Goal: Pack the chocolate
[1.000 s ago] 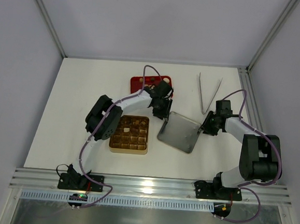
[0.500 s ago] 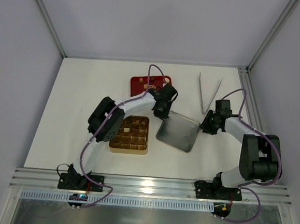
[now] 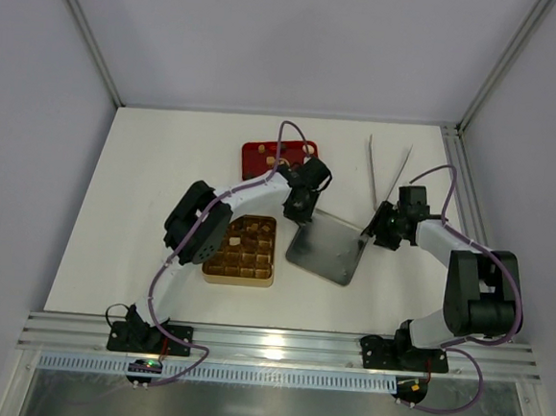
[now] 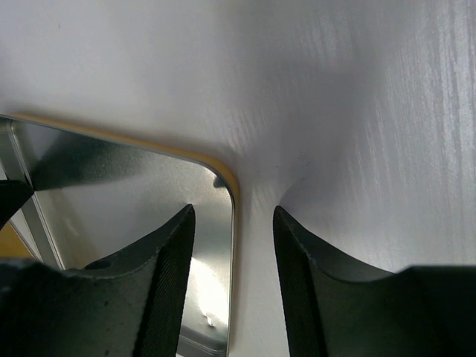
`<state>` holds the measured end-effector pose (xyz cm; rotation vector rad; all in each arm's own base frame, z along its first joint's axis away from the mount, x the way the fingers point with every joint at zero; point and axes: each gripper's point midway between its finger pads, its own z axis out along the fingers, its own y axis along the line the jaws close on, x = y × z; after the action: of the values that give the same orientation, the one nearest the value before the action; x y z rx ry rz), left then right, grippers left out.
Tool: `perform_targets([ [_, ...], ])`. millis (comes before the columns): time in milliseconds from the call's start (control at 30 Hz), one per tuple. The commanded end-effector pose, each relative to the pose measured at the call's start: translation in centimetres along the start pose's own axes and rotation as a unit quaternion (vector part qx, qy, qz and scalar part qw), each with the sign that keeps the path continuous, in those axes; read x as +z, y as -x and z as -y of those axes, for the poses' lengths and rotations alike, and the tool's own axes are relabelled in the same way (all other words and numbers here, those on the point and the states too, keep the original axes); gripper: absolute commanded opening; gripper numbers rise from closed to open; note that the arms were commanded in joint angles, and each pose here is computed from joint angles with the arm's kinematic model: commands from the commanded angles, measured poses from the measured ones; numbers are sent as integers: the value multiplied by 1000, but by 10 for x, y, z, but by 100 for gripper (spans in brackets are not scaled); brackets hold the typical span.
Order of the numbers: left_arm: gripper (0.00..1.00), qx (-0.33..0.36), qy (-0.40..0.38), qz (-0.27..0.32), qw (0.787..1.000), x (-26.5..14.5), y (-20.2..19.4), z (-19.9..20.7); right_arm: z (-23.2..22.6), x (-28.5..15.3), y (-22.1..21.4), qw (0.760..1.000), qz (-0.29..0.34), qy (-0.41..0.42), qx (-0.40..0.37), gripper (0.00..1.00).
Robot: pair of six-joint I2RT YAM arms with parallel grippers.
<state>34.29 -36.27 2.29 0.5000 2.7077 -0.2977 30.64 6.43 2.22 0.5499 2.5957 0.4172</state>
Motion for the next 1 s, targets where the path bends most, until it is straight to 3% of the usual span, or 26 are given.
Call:
perform_targets([
  [0,0,15,1,-27,1000,-11,-6,-1,-6,-1,-2,1000,8,19,-1,51],
  [967,0,-64,-84,-50,993,-38,15,1,-3,-4,-46,999,-12,43,18,62],
])
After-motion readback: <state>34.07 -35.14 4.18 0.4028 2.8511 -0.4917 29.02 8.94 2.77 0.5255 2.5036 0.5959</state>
